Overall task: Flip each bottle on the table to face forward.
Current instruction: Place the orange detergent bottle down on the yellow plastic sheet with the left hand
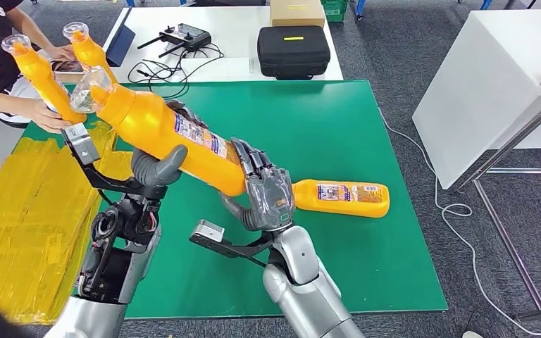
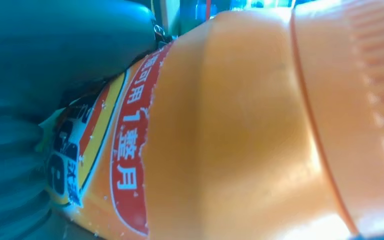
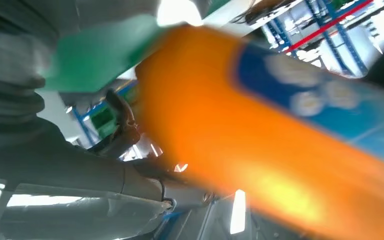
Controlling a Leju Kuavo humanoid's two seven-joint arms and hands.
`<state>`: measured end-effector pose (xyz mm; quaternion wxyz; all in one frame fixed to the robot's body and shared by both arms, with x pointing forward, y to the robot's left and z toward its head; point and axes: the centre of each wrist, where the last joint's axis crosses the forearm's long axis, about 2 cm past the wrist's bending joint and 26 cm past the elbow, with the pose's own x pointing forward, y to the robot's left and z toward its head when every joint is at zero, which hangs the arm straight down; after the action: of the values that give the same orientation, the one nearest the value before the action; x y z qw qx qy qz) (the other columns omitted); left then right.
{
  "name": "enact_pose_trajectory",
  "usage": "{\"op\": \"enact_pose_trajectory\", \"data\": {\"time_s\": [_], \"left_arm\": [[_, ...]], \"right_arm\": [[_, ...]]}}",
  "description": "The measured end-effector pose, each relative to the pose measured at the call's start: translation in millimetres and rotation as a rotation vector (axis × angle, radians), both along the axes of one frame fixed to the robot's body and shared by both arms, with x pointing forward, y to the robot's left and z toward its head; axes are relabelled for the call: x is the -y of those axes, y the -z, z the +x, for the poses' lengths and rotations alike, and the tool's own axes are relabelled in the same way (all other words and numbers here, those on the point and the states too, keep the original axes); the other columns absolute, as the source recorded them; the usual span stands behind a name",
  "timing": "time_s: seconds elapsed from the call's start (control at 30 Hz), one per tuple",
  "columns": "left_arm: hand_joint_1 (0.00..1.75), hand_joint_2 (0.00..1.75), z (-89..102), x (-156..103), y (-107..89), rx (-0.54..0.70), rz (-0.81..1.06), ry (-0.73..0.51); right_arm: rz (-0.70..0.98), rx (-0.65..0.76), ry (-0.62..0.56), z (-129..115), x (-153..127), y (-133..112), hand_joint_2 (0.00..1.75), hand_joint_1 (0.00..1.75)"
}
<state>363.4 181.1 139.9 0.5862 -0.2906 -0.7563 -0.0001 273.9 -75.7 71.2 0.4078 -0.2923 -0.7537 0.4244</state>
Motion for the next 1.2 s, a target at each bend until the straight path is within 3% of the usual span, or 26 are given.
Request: {"op": "enact_pose_trajectory", "data": {"time_s": [0.03,0.17,0.33,0.5,0.57,0.7,0.9,1.2], "left_arm": [[1.75,1.75,1.2,-1,-1.4,0.017,0.051,-0.054],[1.75,1.75,6.7,-9,-7.6,0.132,0.358,-0.345],[1.75,1.75,16.9,-13,-23.6,0.403,0.886,-0.720],[1.75,1.75,29.5,-14,-28.9,0.647,1.450,-0.884],[1.75,1.75,35.2,-15,-24.7,0.665,1.630,-0.910],[1.75,1.75,47.4,-22,-13.7,0.596,1.889,-0.872],[1.75,1.75,69.0,-65,-5.8,0.462,2.391,-0.550],[1.75,1.75,86.0,-139,-20.1,0.162,2.657,-0.369]], "right_arm": [[0.004,0.009,0.009,-2,3,0,0.00,0.00],[0.047,0.056,0.073,-2,20,-5,0.00,0.00],[0.091,0.119,0.214,-2,54,-15,0.00,0.00],[0.118,0.183,0.300,-3,80,-26,0.00,0.00],[0.122,0.202,0.316,-3,86,-29,0.00,0.00],[0.116,0.214,0.334,-4,93,-30,0.00,0.00],[-0.007,0.001,0.452,1,103,-22,0.00,0.00],[-0.193,-0.155,0.443,0,127,-13,0.00,0.00]]}}
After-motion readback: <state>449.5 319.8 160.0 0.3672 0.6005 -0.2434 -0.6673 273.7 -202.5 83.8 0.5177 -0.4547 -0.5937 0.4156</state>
